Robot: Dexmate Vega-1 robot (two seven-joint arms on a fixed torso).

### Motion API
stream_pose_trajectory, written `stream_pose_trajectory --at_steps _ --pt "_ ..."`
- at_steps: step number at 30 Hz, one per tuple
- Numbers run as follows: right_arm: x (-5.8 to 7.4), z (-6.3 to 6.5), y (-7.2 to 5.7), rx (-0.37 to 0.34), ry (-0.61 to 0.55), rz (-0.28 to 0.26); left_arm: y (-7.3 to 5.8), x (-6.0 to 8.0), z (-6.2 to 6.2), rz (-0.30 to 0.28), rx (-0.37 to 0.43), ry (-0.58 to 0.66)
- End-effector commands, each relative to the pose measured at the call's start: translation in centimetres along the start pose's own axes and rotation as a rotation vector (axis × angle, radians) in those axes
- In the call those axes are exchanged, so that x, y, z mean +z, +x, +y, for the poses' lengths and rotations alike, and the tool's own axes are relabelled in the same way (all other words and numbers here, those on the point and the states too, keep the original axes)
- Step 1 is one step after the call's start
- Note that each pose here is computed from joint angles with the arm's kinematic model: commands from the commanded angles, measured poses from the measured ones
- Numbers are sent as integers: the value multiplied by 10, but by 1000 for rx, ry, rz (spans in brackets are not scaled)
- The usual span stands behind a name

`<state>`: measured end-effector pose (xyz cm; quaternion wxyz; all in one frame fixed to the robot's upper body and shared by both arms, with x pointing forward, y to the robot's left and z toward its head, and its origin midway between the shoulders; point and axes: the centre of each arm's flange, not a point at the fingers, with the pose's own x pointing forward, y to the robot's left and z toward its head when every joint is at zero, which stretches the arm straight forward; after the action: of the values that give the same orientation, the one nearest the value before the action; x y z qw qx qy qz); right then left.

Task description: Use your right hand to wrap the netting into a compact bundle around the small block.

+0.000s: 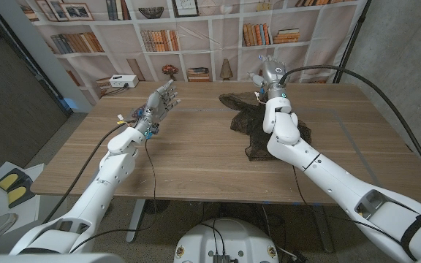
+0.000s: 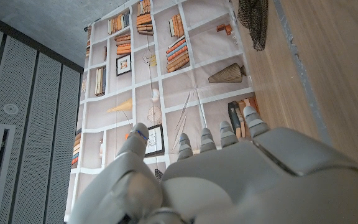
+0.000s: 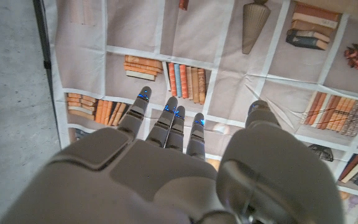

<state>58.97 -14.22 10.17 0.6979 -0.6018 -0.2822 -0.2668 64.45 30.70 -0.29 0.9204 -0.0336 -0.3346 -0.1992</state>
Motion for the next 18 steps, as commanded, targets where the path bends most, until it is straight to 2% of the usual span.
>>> stream_pose_trajectory --at_steps 1,7,12,18 --pt "38 21 27 193 -90 -175 -8 0 5 -3 21 -3" --pt "47 35 39 253 -123 -207 -14 2 7 6 18 8" --pt "49 50 53 312 -154 -200 -20 4 6 14 16 21" --pt "48 61 62 355 -200 -194 -27 8 5 9 27 29"
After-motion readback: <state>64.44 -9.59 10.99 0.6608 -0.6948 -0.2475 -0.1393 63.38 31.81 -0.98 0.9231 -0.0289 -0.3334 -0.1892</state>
